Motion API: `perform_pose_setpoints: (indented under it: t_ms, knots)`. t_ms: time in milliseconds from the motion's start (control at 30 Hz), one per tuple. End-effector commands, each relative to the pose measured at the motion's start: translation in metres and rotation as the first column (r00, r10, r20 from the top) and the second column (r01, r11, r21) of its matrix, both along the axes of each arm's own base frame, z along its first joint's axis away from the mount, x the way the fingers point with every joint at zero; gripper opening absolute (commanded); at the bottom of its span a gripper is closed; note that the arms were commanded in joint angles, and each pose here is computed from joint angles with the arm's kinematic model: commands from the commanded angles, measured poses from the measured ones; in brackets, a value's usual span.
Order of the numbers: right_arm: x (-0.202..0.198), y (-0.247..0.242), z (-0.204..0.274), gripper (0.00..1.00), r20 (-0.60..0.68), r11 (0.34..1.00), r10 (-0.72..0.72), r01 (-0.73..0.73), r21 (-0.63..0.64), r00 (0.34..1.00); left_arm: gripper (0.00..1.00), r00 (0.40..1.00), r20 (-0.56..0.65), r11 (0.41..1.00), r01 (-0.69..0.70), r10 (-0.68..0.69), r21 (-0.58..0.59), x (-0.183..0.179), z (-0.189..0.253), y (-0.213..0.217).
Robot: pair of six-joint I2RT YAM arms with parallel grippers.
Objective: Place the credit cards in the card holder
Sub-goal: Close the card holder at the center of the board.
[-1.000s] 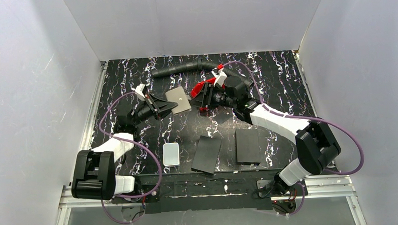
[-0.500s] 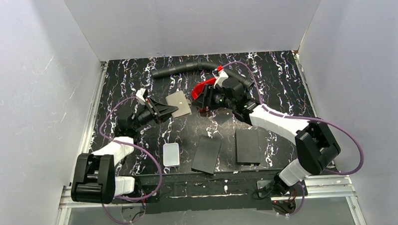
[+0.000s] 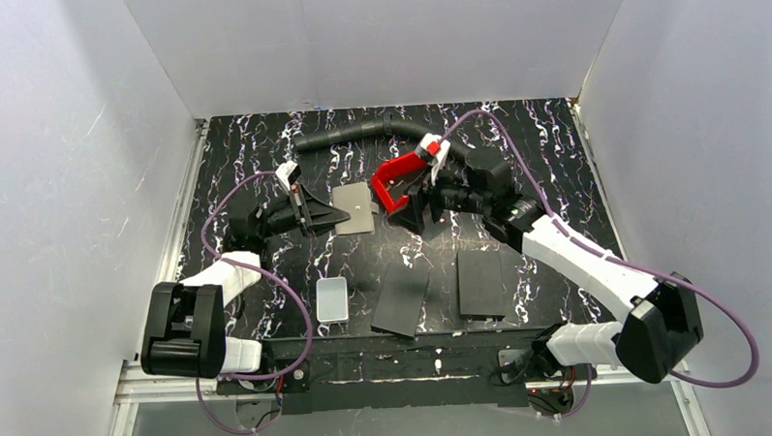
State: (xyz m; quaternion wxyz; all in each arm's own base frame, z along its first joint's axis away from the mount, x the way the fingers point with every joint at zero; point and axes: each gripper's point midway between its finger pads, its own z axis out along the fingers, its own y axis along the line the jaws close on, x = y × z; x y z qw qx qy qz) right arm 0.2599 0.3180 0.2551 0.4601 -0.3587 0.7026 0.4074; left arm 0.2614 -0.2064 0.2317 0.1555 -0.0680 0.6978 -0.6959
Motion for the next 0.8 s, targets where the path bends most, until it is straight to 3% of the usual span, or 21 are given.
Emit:
perform_pose_setpoints:
  t_ms: [0, 167, 367, 767]
  knots:
    - [-0.025, -0.003, 0.000, 0.92, 0.202, 0.979, 0.204, -0.196, -0.059, 0.958, 0.00, 0.985, 0.114, 0.991, 0.130, -0.131, 0.020, -0.023, 0.013, -0.003]
    - [-0.044, 0.006, 0.018, 0.91, 0.302, 0.934, 0.350, -0.356, -0.037, 0.887, 0.00, 0.974, 0.145, 0.985, 0.171, -0.173, 0.026, -0.035, 0.017, -0.009]
    - [-0.056, 0.013, 0.025, 0.84, 0.376, 0.891, 0.417, -0.453, 0.009, 0.828, 0.00, 0.966, 0.164, 0.980, 0.199, -0.201, 0.029, -0.041, 0.020, -0.016]
    - [-0.049, 0.020, 0.007, 0.68, 0.362, 0.895, 0.422, -0.446, -0.018, 0.831, 0.00, 0.960, 0.177, 0.977, 0.214, -0.215, 0.027, -0.044, 0.025, -0.022]
